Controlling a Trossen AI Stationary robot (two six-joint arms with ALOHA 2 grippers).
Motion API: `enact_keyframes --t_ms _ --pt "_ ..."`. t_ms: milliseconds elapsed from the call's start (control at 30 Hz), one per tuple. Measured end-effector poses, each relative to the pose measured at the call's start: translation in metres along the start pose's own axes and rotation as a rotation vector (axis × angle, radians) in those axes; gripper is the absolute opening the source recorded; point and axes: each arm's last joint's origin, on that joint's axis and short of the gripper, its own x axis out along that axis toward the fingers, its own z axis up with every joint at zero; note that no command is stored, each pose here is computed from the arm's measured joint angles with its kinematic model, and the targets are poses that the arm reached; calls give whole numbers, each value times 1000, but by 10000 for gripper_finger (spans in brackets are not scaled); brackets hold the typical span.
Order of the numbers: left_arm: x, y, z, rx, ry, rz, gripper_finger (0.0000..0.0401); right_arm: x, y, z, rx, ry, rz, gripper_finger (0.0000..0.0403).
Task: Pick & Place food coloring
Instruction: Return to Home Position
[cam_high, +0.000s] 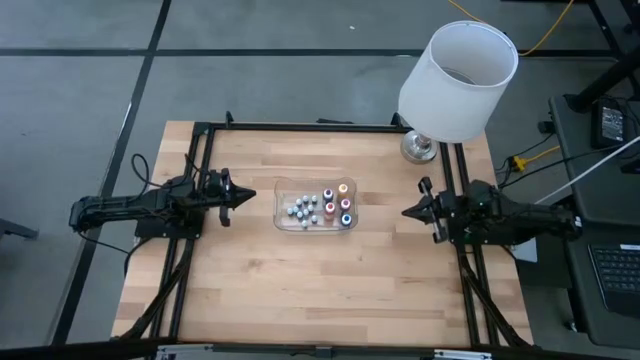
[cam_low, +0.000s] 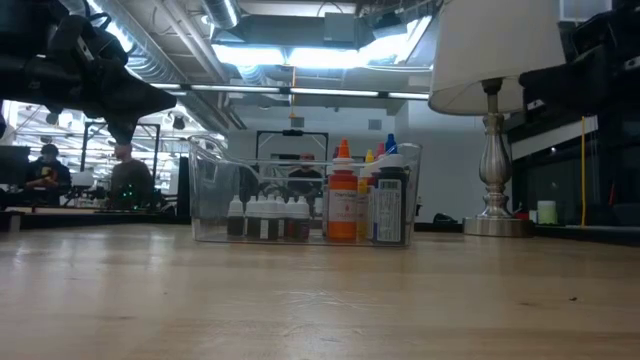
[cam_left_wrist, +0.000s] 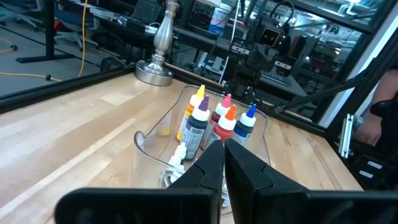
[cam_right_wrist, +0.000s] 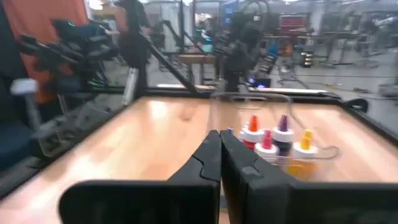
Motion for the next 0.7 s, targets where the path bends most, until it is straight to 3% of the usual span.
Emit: enact_keyframes --t_ms 233,700 --pt "0 0 0 0 0 0 11 3 -2 -4 -88 49 -24 5" --pt "0 0 0 0 0 0 10 4 -2 -5 -84 63 -25 25"
